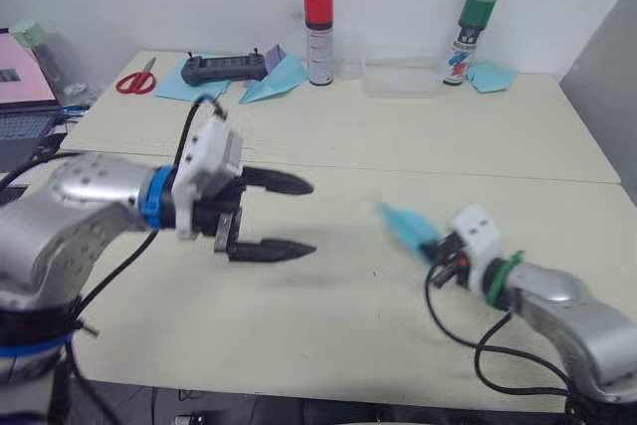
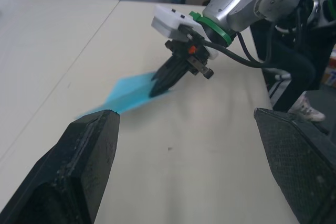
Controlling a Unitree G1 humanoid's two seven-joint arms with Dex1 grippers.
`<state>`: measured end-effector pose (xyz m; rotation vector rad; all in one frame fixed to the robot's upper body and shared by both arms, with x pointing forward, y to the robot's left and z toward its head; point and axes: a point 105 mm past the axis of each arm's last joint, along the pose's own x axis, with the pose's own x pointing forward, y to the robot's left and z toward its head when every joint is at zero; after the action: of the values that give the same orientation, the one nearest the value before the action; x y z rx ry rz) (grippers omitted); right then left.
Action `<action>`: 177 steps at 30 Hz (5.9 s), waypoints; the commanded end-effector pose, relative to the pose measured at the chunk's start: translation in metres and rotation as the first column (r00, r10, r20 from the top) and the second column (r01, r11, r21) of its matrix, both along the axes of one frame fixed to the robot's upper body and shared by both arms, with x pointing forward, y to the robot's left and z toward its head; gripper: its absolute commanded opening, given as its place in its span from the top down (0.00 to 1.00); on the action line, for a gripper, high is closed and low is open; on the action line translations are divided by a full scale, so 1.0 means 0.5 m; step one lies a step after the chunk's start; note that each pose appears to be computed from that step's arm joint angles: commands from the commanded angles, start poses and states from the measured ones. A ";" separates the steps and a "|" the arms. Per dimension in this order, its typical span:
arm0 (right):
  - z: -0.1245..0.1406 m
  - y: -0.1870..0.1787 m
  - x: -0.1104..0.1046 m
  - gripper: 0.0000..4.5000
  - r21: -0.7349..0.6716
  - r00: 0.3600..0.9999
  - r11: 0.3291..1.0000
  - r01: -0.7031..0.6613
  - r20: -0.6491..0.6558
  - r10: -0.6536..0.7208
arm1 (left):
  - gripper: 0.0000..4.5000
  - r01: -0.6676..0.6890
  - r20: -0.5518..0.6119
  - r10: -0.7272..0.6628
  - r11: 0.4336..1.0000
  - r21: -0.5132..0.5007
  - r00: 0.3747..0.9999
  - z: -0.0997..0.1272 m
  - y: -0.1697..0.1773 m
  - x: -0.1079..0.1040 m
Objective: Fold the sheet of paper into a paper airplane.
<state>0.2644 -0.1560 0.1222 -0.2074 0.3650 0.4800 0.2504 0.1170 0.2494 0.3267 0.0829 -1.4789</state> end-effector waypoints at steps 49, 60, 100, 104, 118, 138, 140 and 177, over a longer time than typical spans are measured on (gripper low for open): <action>-0.037 0.022 0.053 1.00 0.156 0.948 0.936 0.315 -0.092 -0.304 | 0.00 0.019 0.106 -0.025 0.998 0.054 0.994 -0.002 -0.024 0.067; -0.037 0.022 0.053 1.00 0.156 0.948 0.936 0.315 -0.092 -0.304 | 0.00 0.019 0.106 -0.025 0.998 0.054 0.994 -0.002 -0.024 0.067; -0.037 0.022 0.053 1.00 0.156 0.948 0.936 0.315 -0.092 -0.304 | 0.00 0.019 0.106 -0.025 0.998 0.054 0.994 -0.002 -0.024 0.067; -0.037 0.022 0.053 1.00 0.156 0.948 0.936 0.315 -0.092 -0.304 | 0.00 0.019 0.106 -0.025 0.998 0.054 0.994 -0.002 -0.024 0.067; 0.049 -0.068 0.086 1.00 0.003 0.968 0.983 0.183 0.171 -0.181 | 0.00 -0.298 0.150 0.300 0.954 -0.037 0.942 -0.071 0.009 0.182; 0.000 -0.031 0.076 1.00 0.083 0.970 0.967 0.239 0.024 -0.242 | 0.00 -0.099 0.150 0.094 0.995 0.023 0.984 -0.067 -0.006 0.126; -0.006 -0.041 0.082 1.00 0.088 0.957 0.953 0.289 0.012 -0.291 | 0.00 -0.087 0.156 0.083 0.996 0.015 0.984 -0.053 -0.008 0.121; 0.090 -0.027 0.059 0.00 0.133 0.986 0.977 0.164 0.020 -0.168 | 0.00 -0.092 0.166 0.084 0.995 0.043 0.983 -0.050 0.004 0.121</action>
<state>0.2969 -0.1657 0.1506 -0.0426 0.3754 0.3088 0.3101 0.1106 0.2173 0.4562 0.0246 -1.3905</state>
